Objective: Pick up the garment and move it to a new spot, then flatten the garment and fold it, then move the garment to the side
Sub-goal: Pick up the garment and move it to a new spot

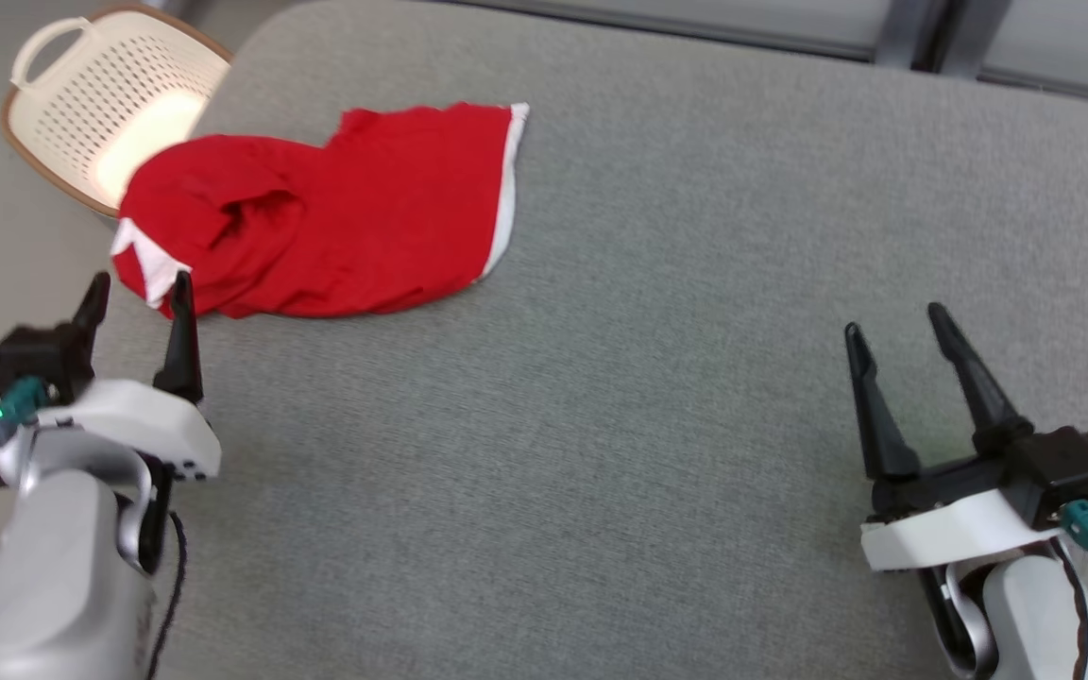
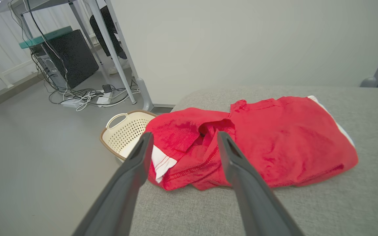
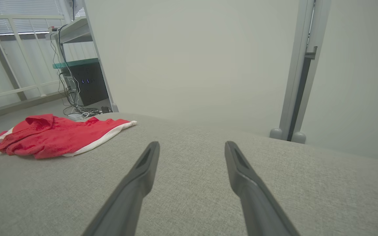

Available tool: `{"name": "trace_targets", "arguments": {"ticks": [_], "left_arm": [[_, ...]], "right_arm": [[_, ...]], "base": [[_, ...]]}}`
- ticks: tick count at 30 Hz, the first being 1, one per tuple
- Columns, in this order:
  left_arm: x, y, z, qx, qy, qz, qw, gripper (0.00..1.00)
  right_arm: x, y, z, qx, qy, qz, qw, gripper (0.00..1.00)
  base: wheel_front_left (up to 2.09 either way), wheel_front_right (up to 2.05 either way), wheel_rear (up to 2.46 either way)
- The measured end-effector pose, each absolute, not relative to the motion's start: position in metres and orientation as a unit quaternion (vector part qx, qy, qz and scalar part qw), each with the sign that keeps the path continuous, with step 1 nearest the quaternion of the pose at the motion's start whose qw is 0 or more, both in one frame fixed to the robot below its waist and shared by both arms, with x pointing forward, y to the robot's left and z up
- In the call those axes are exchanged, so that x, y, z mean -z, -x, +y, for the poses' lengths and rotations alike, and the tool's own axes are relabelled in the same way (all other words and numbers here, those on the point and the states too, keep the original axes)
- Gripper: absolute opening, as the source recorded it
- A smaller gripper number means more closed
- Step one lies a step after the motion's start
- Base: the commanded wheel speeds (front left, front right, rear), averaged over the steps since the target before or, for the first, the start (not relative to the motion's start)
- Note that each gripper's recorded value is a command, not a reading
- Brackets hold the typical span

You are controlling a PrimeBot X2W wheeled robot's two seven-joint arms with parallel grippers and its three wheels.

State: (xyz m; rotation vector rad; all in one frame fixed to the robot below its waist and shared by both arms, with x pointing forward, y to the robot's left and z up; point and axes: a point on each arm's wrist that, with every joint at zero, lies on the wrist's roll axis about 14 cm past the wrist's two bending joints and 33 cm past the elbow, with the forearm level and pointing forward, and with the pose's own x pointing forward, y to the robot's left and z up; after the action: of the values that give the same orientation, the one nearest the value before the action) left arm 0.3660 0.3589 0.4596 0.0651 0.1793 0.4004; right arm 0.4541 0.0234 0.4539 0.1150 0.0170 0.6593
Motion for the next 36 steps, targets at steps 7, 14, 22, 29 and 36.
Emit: {"name": "trace_targets", "arguments": {"ticks": [7,14,22,29,36], "left_arm": [[-0.423,-0.418,0.368,-0.162,-0.056,0.180,0.969,1.00],[-0.387,-0.445,0.373,-0.155,-0.069,0.254,0.952,1.00],[-0.373,-0.462,0.389,-0.176,-0.094,0.269,0.942,1.00],[-0.382,-0.466,0.395,-0.190,-0.099,0.251,0.944,0.00],[-0.426,-0.476,0.394,-0.181,-0.108,0.181,0.961,0.00]], "right_arm": [[-0.425,-0.473,-0.006,-0.289,-0.051,0.029,0.955,1.00],[-0.405,-0.478,-0.029,-0.262,-0.046,0.048,0.963,1.00],[-0.394,-0.483,-0.049,-0.238,-0.041,0.057,0.969,1.00],[-0.394,-0.482,-0.052,-0.233,-0.038,0.059,0.970,1.00],[-0.405,-0.474,-0.044,-0.240,-0.041,0.056,0.968,1.00]], "base": [[0.00,0.00,0.00],[0.00,0.00,0.00],[0.00,0.00,0.00],[0.00,0.00,0.00],[0.00,0.00,0.00]]}}
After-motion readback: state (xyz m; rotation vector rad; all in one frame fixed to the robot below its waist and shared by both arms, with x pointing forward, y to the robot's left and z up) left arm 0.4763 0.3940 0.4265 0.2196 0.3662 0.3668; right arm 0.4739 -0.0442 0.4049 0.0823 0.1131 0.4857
